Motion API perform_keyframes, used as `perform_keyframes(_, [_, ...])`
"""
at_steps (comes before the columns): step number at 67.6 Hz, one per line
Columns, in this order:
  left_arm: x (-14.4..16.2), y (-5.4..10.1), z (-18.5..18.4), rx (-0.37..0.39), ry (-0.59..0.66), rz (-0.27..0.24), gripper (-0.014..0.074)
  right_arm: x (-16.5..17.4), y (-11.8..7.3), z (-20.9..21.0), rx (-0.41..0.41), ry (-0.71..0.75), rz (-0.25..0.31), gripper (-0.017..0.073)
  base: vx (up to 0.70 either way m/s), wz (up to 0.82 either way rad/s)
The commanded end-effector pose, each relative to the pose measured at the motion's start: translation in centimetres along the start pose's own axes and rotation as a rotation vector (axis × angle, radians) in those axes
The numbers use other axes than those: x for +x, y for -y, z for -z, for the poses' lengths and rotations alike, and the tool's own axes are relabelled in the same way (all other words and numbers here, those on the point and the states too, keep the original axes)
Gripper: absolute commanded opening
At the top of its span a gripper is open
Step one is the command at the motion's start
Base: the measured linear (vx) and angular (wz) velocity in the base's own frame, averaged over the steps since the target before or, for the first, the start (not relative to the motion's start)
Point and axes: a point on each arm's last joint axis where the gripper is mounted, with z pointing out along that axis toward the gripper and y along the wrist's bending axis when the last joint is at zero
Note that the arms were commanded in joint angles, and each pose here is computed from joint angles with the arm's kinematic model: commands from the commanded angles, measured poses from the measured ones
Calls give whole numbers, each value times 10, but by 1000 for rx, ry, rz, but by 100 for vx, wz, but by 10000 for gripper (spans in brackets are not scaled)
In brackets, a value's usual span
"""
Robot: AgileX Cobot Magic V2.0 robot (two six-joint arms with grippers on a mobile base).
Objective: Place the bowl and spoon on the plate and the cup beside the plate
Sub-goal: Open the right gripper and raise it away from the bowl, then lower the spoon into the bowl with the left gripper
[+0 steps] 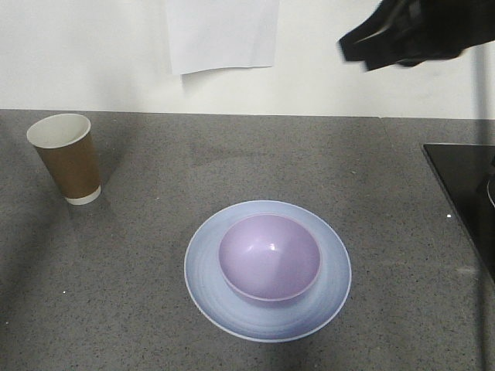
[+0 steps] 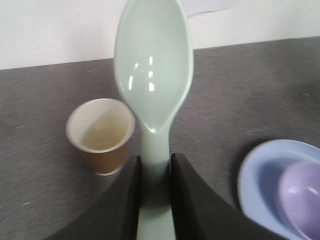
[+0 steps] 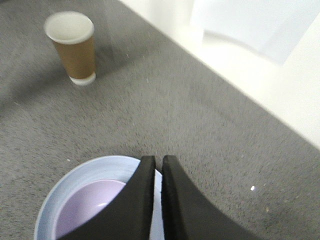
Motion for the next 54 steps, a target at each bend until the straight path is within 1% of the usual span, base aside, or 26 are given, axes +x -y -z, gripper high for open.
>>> perform_keyframes(1, [-10, 20, 13, 158, 105, -22, -8, -4, -19, 61, 43, 167, 31, -10, 0, 0])
perform_keyframes(2, [-10, 21, 12, 168, 101, -29, -8, -2, -23, 71, 49, 185, 36, -9, 0, 0])
perform_keyframes(7, [-10, 29, 10, 285, 88, -38, -8, 15, -35, 90, 62, 216, 37, -6, 0, 0])
perform_keyframes(11, [-8, 34, 4, 354, 49, -55, -8, 31, -45, 107, 78, 254, 40, -6, 0, 0])
perform_keyframes(13, [-7, 36, -2, 379, 23, -60, -8, 42, -48, 108, 81, 250, 35, -6, 0, 0])
perform_keyframes(17, [-5, 42, -13, 406, -21, -74, -8, 62, -55, 117, 103, 272, 38, -6, 0, 0])
perform_keyframes(21, [-1, 50, -30, 449, -75, -84, -8, 85, -60, 116, 125, 272, 34, -6, 0, 0])
perform_keyframes(25, [7, 63, -50, 507, -147, -96, -8, 104, -62, 115, 163, 284, 41, -6, 0, 0])
perform_keyframes(29, [17, 74, -68, 549, -221, -107, -8, 121, -63, 110, 191, 285, 45, -6, 0, 0])
perform_keyframes(31, [23, 81, -79, 565, -265, -124, -8, 130, -63, 107, 208, 283, 50, -6, 0, 0])
perform_keyframes(35, [35, 91, -98, 571, -344, -163, -8, 141, -63, 101, 228, 274, 53, -6, 0, 0])
perform_keyframes(40, [46, 103, -118, 557, -410, -201, -8, 155, -63, 91, 228, 249, 41, -6, 0, 0])
perform_keyframes(45, [53, 114, -135, 559, -456, -206, -8, 164, -62, 82, 219, 217, 27, -6, 0, 0])
perform_keyframes(46, [56, 119, -140, 568, -471, -211, -8, 165, -62, 81, 219, 214, 23, -6, 0, 0])
perform_keyframes(47, [56, 119, -140, 566, -468, -208, -8, 166, -62, 79, 217, 209, 20, -6, 0, 0])
perform_keyframes(54, [67, 138, -162, 590, -510, -220, -8, 174, -61, 71, 214, 185, 10, -6, 0, 0])
